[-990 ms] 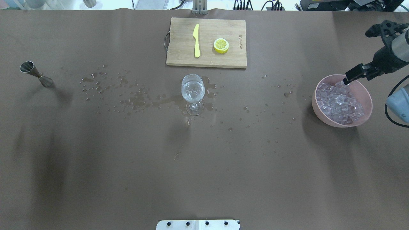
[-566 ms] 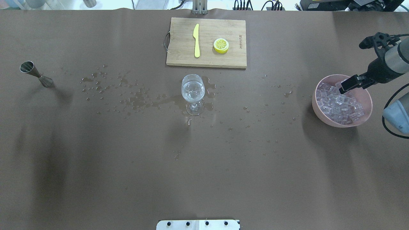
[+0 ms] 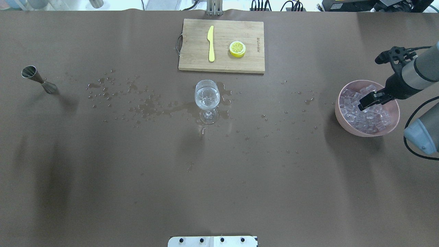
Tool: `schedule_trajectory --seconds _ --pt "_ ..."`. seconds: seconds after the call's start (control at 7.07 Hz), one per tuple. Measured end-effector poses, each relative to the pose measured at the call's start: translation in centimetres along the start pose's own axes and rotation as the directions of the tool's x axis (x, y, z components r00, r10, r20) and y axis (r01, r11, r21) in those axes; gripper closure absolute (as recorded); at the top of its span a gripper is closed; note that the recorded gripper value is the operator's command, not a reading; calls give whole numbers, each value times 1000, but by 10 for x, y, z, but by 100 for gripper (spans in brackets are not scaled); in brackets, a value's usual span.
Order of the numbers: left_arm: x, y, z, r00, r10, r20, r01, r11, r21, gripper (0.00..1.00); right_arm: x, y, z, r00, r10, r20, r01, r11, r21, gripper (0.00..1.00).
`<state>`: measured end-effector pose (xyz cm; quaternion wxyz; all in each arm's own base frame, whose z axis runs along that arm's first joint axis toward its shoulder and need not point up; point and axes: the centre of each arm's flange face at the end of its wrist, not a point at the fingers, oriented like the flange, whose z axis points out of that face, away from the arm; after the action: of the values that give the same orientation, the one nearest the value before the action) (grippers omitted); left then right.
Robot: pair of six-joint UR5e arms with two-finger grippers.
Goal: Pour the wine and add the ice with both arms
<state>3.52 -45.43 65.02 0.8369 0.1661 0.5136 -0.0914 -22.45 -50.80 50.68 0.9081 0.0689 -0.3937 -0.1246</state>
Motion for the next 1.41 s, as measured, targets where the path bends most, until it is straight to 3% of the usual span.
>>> schedule_trajectory --seconds 0.14,0.28,0.57,1.13,1.41 --pt "0 0 0 1000 0 0 0 1000 0 2 -4 1 4 1000 -7 -5 7 1000 -3 23" --pt "0 0 0 1000 0 0 0 1000 0 2 -7 1 7 1000 -14 -11 14 1000 -5 46" --pt "0 0 0 1000 -1 0 1 1000 0 2 -11 1 11 1000 -20 -19 20 1000 -6 100" --pt "-1 1 0 1000 -1 0 1 1000 0 2 -15 -1 6 1000 -27 -13 27 1000 2 100" --pt "-2 1 -1 1000 -1 0 1 1000 2 2 -26 -4 -15 999 -38 3 37 999 28 100"
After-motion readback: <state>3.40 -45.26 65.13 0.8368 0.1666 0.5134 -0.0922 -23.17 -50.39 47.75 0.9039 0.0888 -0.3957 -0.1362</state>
